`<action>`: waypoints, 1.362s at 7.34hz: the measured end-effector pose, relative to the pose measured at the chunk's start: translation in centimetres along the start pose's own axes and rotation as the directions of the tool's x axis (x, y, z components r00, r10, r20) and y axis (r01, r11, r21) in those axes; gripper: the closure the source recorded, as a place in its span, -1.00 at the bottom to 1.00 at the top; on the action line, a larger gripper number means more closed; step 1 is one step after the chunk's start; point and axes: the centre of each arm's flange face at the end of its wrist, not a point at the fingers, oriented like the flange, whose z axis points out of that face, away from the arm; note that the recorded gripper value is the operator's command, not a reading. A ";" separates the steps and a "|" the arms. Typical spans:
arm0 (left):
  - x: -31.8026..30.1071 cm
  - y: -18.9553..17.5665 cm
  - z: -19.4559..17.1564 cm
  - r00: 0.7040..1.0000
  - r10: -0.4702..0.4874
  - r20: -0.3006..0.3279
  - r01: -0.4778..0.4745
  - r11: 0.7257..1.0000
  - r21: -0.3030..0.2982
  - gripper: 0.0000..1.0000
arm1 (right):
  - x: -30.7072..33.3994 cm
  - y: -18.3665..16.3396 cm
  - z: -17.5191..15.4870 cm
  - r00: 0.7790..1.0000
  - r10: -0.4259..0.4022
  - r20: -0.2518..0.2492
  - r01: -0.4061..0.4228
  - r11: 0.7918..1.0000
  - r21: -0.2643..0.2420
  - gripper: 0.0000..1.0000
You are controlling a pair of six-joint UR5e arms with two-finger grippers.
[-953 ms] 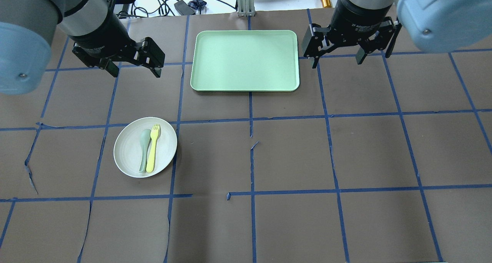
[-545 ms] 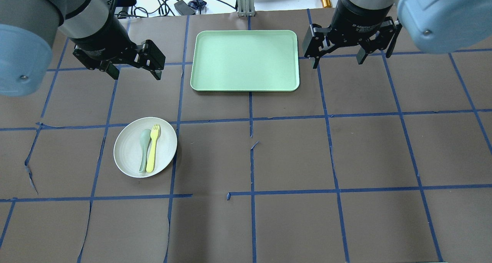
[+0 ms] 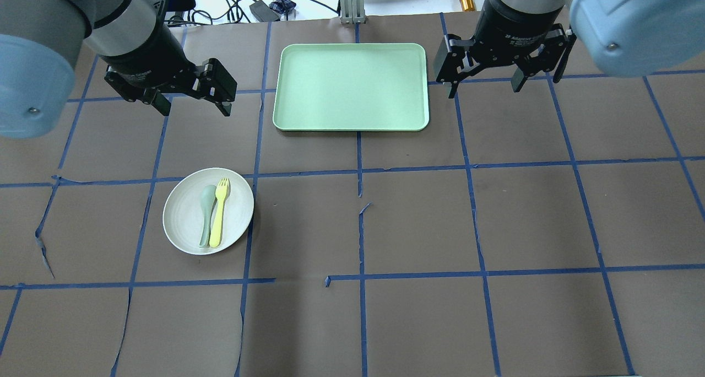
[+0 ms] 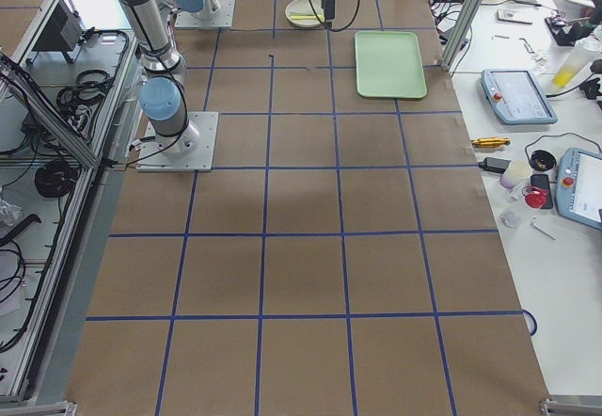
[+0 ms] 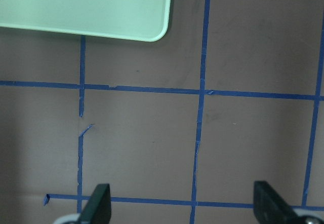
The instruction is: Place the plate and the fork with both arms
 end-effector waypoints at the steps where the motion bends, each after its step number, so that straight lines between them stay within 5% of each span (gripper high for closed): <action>1: 0.0 0.0 0.2 1.000 0.001 0.000 -0.001 1.000 -0.005 -1.00 | 0.0 0.0 0.0 1.000 0.000 -0.001 0.000 1.000 0.000 -1.00; 4: -2.4 -0.8 2.1 1.000 -0.003 0.024 0.004 0.999 -0.039 -1.00 | 0.0 0.0 0.0 1.000 -0.001 -0.003 0.001 1.000 0.000 -1.00; 7: -10.8 -1.0 8.9 1.000 -0.011 0.009 0.012 0.990 -0.140 -1.00 | 0.0 0.0 0.1 1.000 -0.002 -0.003 0.002 1.000 -0.003 -1.00; 10: -18.4 -0.3 17.5 1.000 -0.013 0.007 0.014 0.991 -0.134 -0.92 | 0.0 0.0 0.3 1.000 -0.002 -0.004 0.001 1.000 -0.006 -1.00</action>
